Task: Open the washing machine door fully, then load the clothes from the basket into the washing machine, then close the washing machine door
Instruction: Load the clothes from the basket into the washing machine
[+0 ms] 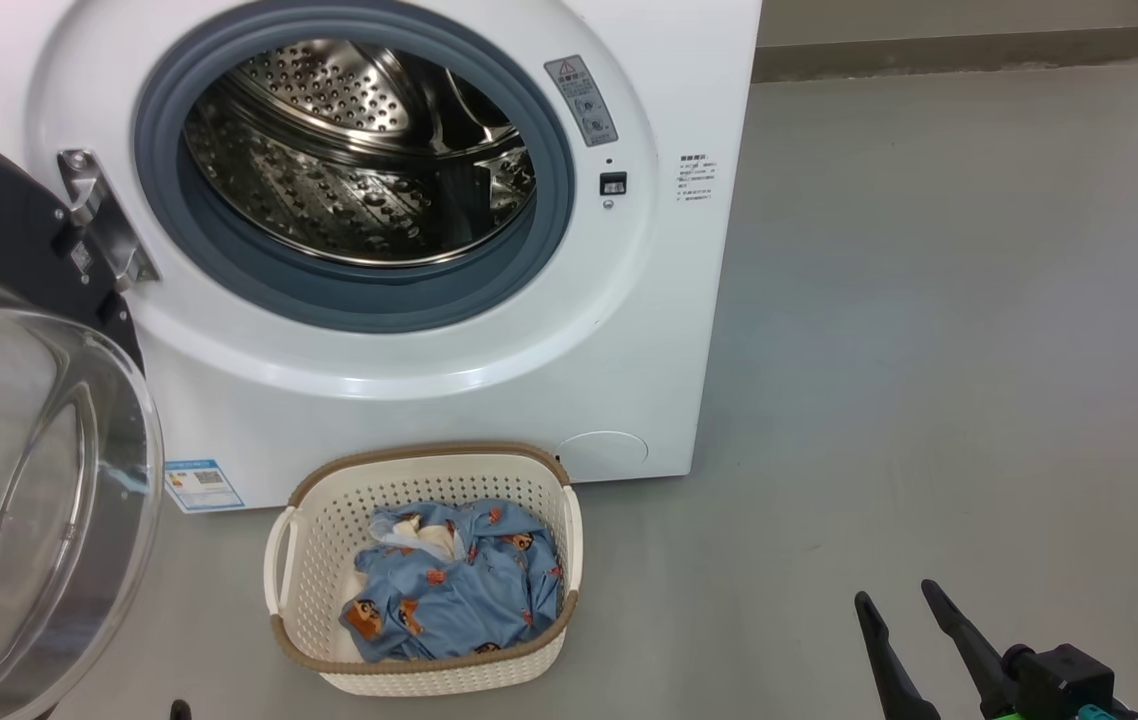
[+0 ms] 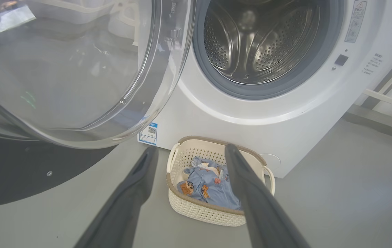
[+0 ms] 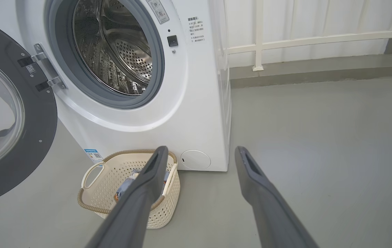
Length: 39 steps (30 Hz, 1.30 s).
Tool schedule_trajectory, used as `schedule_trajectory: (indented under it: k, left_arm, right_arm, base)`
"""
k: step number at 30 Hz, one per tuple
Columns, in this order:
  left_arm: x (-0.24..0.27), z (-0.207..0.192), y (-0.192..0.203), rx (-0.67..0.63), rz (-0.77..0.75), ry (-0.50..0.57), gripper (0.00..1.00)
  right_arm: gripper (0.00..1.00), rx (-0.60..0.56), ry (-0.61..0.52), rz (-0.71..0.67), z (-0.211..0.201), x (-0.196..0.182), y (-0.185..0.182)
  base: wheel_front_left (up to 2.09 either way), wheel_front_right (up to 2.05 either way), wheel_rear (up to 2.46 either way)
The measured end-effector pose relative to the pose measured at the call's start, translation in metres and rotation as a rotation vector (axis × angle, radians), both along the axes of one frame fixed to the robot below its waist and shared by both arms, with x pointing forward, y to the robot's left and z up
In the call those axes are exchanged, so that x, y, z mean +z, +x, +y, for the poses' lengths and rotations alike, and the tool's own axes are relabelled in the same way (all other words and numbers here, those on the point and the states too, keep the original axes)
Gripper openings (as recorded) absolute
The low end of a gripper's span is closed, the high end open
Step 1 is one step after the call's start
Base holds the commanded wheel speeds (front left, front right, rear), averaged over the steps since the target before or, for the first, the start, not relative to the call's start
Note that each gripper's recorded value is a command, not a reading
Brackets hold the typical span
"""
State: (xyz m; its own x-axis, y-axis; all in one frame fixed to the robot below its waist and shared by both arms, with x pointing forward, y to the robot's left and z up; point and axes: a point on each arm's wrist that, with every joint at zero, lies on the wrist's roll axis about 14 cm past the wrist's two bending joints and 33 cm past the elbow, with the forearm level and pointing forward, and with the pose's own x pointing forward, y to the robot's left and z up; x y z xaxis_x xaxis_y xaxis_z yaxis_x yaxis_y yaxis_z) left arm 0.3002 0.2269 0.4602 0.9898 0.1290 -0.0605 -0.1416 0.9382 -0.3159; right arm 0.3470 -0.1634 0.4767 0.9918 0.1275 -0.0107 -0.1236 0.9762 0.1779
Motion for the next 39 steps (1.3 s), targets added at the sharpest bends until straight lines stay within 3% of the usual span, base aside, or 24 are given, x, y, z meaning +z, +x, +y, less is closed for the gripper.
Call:
schedule_trajectory:
  k: [9,24,39]
  left_arm:
    - [-0.01,0.002,-0.004,0.011,0.032,-0.007,1.0]
    - [-0.012,-0.009,-0.001,-0.022,0.041,-0.011,1.0]
    - [-0.01,-0.016,0.002,-0.045,0.033,-0.015,1.0]
  right_arm:
    - [1.0,0.004,0.001,0.005,0.002,-0.001,0.001]
    - [1.0,0.009,0.004,0.017,0.004,-0.005,0.002]
    - [1.0,0.008,0.004,0.03,0.004,-0.009,0.002]
  base:
    - [0.18,-0.39,0.21]
    - [1.2,-1.63,0.43]
    - [0.17,-0.17,0.0]
